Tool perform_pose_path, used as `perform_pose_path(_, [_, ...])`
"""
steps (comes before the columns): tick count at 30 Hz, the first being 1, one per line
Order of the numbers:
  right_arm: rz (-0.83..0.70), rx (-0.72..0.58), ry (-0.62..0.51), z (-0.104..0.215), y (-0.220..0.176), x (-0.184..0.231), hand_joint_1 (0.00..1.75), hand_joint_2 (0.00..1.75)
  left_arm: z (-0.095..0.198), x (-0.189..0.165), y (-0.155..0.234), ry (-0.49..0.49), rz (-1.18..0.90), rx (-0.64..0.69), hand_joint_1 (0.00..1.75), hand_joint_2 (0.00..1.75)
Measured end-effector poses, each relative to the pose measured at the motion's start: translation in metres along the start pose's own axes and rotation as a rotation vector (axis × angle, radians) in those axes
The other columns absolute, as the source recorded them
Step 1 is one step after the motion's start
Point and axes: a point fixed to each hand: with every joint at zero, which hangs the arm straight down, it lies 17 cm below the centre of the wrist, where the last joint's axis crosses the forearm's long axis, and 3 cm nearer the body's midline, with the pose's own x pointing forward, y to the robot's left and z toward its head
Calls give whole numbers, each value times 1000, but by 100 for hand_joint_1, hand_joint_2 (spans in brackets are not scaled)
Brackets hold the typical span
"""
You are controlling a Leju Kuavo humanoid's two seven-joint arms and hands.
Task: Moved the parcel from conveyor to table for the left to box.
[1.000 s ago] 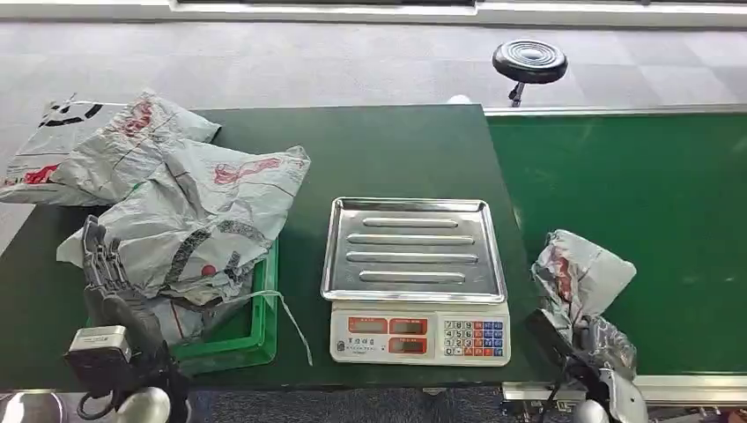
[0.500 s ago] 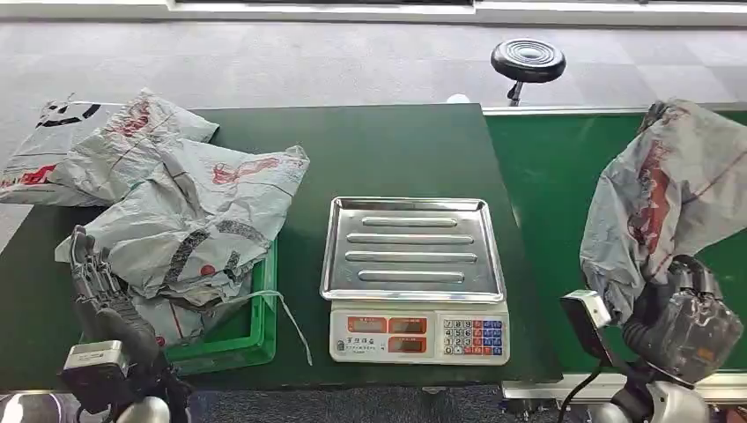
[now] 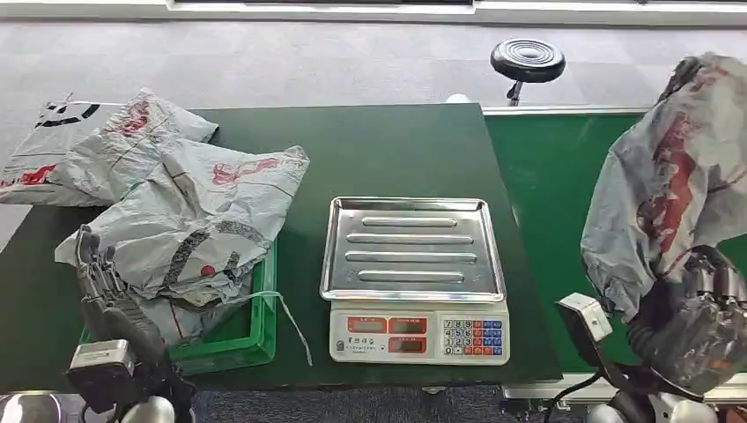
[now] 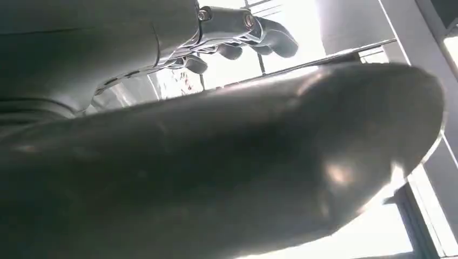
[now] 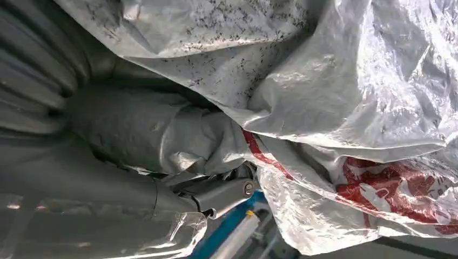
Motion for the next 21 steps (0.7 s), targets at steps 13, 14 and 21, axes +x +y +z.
perform_pose_path(13, [-976,314,-65,-27,115,131,175,175,-24,9,-60,-36,88,-106,0,0])
perform_pose_path(14, [-1000,327,-72,-30,122,142,175,175,-25,10,-64,-38,92,-114,0,0])
perform_pose_path(21, [-1121,436,-86,-24,150,189,175,175,-24,6,-71,-24,100,-122,0,0])
